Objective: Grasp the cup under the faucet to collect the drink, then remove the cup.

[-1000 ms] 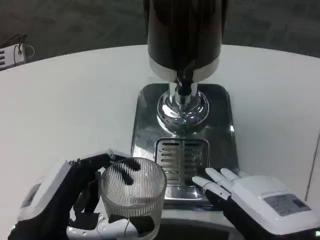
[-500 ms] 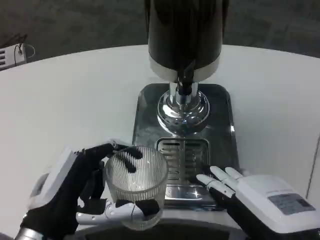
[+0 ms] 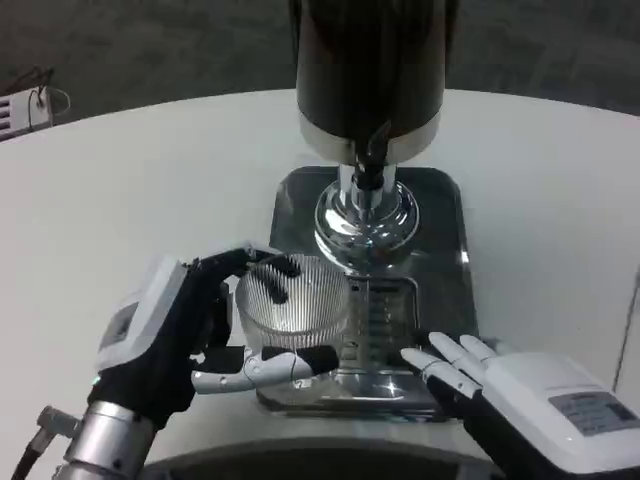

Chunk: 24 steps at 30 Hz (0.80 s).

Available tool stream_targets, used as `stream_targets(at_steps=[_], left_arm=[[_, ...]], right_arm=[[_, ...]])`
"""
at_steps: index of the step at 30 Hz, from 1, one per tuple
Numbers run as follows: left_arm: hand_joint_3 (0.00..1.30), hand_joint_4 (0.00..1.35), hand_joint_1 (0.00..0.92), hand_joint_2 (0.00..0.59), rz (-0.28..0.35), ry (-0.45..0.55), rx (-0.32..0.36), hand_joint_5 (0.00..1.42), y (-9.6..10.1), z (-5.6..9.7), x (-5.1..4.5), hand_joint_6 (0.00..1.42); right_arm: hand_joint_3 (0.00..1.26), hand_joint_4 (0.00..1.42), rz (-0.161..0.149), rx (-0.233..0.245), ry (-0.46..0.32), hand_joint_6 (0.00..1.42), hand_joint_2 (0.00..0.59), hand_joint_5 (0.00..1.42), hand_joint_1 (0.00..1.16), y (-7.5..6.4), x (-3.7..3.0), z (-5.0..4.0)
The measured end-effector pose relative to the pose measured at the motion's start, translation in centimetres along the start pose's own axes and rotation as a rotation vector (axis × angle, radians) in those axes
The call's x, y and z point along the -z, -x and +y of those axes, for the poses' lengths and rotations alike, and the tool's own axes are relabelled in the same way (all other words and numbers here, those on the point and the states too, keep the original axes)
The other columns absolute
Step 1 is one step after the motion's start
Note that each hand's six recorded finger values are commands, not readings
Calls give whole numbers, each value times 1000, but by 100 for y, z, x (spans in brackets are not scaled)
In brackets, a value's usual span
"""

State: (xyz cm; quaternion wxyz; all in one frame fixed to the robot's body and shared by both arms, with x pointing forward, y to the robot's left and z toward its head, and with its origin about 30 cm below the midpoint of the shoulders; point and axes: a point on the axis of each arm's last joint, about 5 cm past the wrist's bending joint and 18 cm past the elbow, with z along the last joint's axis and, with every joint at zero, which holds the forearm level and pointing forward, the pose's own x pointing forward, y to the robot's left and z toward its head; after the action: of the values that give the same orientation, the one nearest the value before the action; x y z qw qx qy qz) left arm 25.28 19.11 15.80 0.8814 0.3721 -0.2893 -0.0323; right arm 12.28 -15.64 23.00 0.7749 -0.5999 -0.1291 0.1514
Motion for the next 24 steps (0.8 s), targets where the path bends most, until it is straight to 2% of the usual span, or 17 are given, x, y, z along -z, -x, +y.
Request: stream_targets(at_steps=[8,17,24], left_arm=[[980,1110,613,0,9,-34,-4,1314,-235,-82,60,1424],[980,1110,613,0,-2,-61,13,1314,-436,-167,43,1424],[944,1068,613,0,-12,-95,31,1269,-575,-213,10,1424]], right_arm=[[105,0,-12,14,-7,0,437,0,532,42,-13,-24],[105,0,-12,21,-11,0,437,0,531,65,-3,-41],[105,0,-33,21,-20,0,437,2,530,78,-16,-57]])
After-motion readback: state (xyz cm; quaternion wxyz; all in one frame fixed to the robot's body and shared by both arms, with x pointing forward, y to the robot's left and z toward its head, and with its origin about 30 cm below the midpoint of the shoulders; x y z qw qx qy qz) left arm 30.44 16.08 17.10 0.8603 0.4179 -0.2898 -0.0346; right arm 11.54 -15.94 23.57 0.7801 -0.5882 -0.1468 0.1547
